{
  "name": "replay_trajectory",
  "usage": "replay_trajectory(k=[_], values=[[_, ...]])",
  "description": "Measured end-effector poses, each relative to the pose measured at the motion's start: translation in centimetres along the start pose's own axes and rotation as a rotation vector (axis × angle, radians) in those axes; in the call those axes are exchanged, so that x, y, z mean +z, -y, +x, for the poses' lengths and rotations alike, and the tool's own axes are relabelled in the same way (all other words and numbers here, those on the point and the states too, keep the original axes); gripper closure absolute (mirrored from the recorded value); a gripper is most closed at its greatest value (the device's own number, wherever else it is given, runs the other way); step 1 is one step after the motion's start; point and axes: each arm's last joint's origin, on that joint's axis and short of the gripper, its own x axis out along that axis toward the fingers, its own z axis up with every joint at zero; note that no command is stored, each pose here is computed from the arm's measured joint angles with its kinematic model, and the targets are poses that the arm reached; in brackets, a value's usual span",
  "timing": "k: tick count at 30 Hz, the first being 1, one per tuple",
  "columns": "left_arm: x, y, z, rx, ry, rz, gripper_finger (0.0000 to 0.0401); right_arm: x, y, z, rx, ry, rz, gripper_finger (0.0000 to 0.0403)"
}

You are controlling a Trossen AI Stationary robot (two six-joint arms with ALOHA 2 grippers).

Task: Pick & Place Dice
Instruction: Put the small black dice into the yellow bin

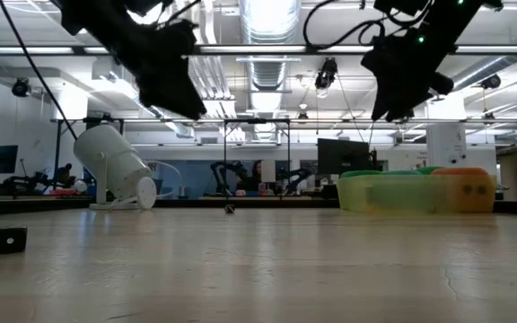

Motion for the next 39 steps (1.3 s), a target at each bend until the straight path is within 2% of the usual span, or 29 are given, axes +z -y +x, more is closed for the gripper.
replay_trajectory(k=[4,10,18,24,29,33,39], values=[[-0.1,-1.7,0.4,0.06,-0.037,-0.035,0.0192,-0.6,-1.2,-0.8,0.063,0.018,-0.039,0.0216],[-0.4,-3.0,1.7,0.109,-0.075,-0.085,0.0191,-1.3,-2.7,-1.9,0.151,0.053,-0.101,0.0216],[-1.7,-4.8,5.4,0.191,-0.195,-0.176,0.0193,-2.3,-4.2,-3.4,0.254,0.085,-0.155,0.0216],[-1.2,-6.5,8.4,0.253,-0.183,-0.336,0.0194,-2.7,-4.8,-4.0,0.299,0.1,-0.167,0.0216],[-1.0,-7.9,11.1,0.299,-0.225,-0.372,0.0196,-2.7,-4.8,-4.1,0.298,0.102,-0.168,0.0216],[-0.8,-8.0,12.9,0.299,-0.222,-0.378,0.0196,-2.7,-4.9,-4.1,0.298,0.101,-0.169,0.0216],[-0.5,-7.8,14.0,0.225,-0.236,-0.406,0.0196,-2.8,-4.8,-4.0,0.296,0.101,-0.17,0.0216]])
